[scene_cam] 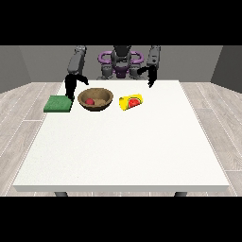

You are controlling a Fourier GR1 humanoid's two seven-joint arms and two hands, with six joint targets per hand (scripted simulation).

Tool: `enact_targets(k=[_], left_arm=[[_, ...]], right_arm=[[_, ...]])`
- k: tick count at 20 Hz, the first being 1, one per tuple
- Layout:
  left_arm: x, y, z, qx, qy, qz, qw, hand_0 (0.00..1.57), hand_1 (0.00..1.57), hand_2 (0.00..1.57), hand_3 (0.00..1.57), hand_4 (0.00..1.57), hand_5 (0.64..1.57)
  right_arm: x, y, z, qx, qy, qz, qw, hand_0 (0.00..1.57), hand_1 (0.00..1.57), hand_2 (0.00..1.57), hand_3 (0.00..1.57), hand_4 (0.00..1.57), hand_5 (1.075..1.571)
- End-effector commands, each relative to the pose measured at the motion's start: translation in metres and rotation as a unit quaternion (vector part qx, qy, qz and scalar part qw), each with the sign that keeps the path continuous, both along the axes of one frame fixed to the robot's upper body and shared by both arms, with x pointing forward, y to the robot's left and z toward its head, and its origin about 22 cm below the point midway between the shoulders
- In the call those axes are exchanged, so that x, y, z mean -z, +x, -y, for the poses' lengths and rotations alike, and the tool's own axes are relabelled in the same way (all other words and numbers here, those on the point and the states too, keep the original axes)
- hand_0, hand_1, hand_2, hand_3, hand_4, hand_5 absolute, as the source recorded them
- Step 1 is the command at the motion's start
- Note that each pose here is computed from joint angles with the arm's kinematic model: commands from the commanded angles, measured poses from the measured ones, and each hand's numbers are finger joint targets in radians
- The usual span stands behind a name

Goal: Pick the cup and pour the ball into the bowl, then pick the bowl and place it on the pad

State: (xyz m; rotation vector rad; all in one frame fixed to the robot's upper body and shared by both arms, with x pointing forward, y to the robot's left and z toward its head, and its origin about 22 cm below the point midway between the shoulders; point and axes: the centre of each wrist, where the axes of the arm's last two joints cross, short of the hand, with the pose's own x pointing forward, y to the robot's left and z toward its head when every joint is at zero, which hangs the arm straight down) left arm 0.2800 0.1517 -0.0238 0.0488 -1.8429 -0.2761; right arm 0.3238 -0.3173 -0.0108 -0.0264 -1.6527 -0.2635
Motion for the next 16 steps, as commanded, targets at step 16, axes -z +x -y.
enact_targets(k=[16], left_arm=[[-0.036,-0.015,-0.008,0.028,0.002,0.040,0.999,0.00,0.00,0.00,0.00,0.96,1.425]], right_arm=[[0.072,-0.012,0.015,0.011,0.012,-0.020,0.9997,0.00,0.00,0.00,0.00,0.37,1.571]])
